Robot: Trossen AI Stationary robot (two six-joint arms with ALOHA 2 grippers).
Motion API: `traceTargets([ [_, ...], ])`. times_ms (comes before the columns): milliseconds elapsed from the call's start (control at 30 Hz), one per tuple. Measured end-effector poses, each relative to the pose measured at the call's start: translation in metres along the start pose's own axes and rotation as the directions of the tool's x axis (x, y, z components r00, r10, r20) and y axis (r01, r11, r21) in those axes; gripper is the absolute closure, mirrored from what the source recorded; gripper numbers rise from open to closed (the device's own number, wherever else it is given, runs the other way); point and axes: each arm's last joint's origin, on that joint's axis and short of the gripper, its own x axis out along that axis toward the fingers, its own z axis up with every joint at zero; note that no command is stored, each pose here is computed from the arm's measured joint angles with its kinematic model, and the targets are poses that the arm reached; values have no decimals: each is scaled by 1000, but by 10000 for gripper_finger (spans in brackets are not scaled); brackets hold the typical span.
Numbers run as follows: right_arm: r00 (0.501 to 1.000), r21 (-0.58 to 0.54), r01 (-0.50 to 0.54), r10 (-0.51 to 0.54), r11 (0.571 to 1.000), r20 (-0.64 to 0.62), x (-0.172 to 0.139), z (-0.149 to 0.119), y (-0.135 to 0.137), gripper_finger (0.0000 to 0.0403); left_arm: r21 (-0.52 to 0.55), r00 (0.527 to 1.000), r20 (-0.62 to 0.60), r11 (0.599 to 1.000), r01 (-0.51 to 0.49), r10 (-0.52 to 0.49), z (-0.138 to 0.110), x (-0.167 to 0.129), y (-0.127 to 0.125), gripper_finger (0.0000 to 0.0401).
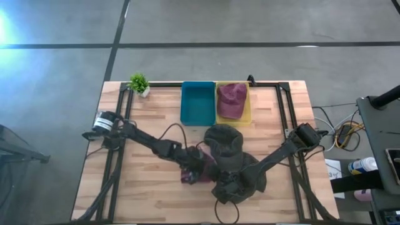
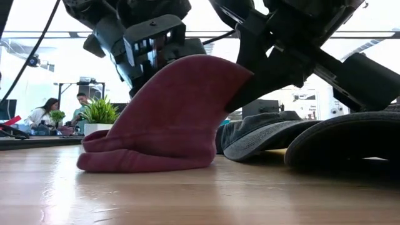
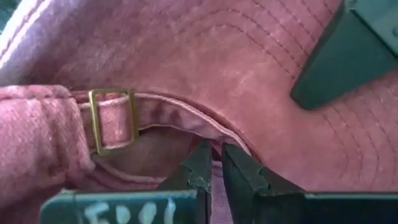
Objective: Pick & Place hat
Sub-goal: Put the red cap into the yellow bin
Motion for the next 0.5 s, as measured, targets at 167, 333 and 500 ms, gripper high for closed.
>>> traceTargets([
  [167,1000,-21,12,-12,1000,-3,-5,1,-1,390,2,1000,1,1000,-3,3,6,-13,-3,369],
  [333,999,-28,36,-36,999,-4,-8,4,2,390,111,1000,-10,994,-7,8,13,-43,-11,369],
  [500,999,-9,36,-36,999,-3,-9,4,2,390,196,996,-58,979,-59,71,12,-70,-12,369],
])
